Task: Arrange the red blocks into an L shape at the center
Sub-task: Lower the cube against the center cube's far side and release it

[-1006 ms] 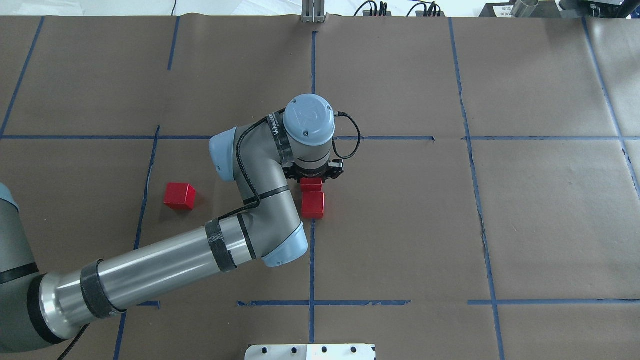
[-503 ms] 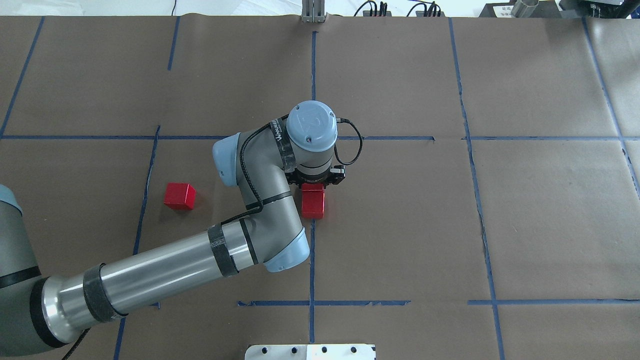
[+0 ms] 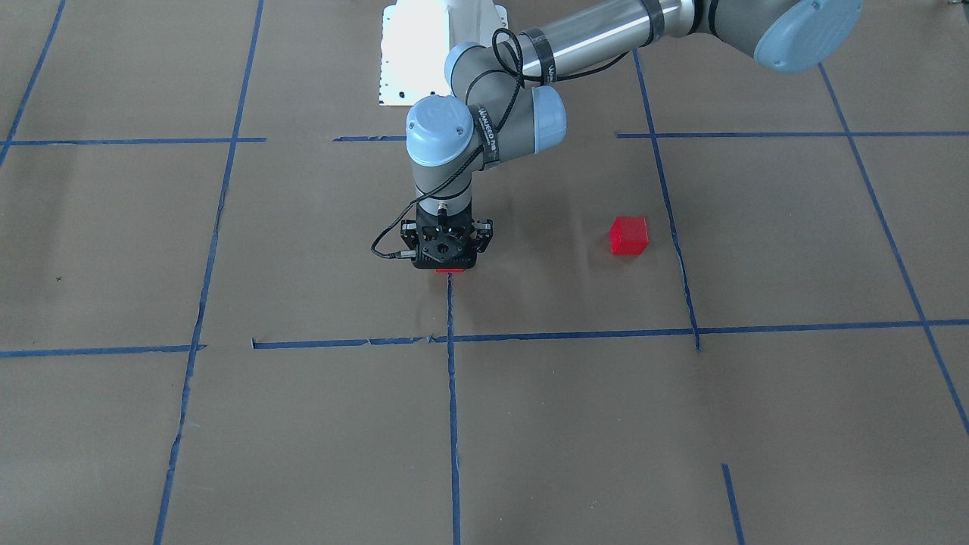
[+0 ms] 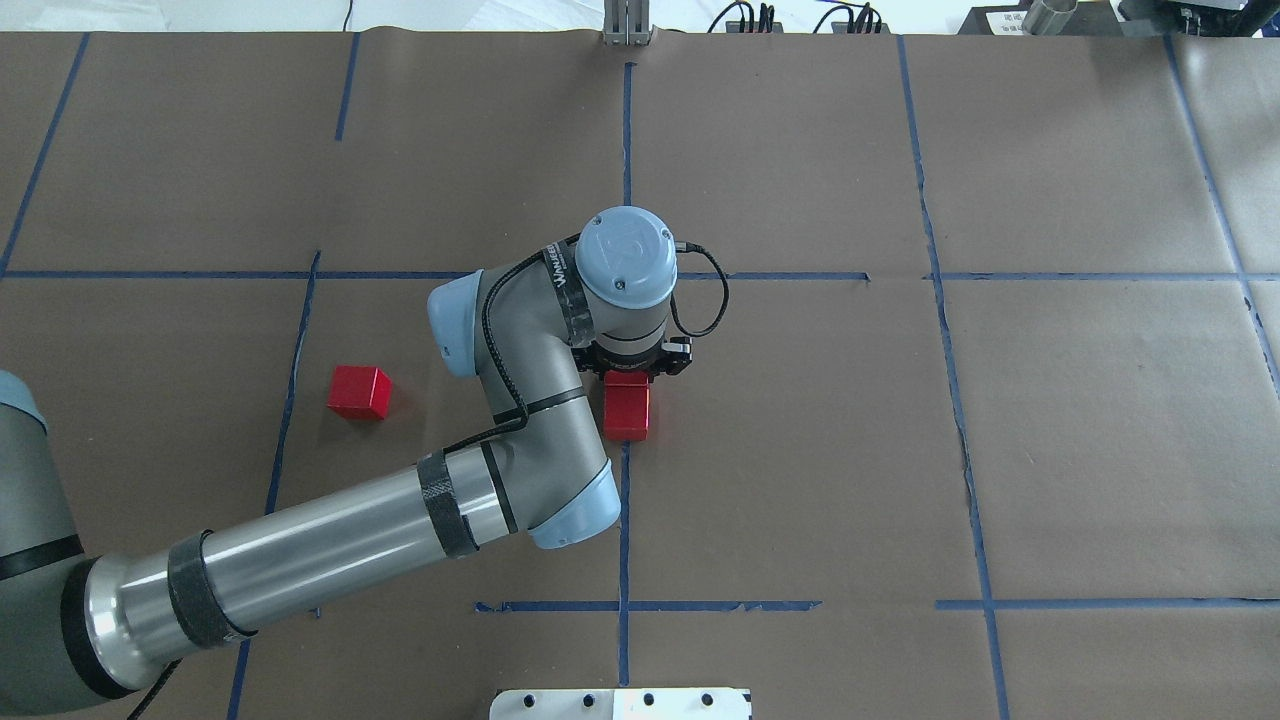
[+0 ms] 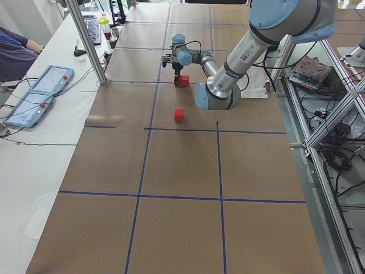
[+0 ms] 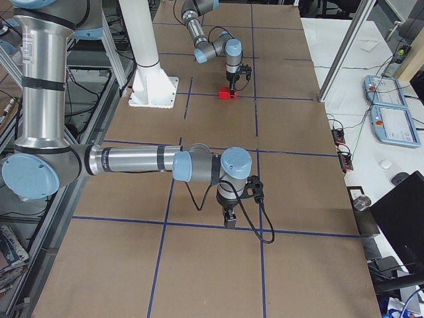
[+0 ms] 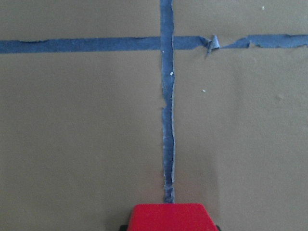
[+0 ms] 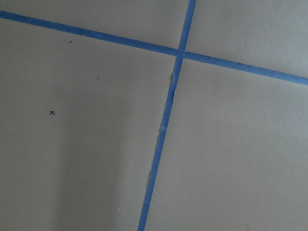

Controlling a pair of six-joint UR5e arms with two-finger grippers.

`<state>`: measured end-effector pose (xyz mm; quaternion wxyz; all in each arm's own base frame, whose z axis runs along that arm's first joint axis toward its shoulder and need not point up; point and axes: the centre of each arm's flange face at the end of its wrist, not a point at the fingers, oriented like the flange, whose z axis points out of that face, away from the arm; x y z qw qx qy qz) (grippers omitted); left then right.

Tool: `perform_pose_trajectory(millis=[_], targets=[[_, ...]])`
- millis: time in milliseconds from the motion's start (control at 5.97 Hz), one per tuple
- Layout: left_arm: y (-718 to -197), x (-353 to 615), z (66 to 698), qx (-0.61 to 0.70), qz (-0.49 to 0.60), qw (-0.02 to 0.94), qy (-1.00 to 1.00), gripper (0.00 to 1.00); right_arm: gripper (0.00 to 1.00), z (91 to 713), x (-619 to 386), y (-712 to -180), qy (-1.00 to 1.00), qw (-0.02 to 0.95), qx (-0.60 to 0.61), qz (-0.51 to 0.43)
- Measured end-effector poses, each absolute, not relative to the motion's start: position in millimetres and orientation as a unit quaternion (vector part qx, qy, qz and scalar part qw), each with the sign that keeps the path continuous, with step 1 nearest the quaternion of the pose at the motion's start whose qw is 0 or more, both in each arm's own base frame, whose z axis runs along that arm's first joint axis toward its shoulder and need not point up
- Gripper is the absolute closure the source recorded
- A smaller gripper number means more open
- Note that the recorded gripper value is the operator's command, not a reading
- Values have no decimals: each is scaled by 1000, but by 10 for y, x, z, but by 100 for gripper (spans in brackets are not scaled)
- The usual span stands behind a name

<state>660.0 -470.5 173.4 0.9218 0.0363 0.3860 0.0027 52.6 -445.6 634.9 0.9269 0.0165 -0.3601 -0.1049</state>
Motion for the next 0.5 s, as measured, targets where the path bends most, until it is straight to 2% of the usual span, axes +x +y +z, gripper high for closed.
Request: perform_pose_trajectory(millis=[503], targets=[[-4705, 6601, 1743, 36, 3, 922, 385, 53, 1, 6355, 526, -4455, -360, 927, 16, -104]])
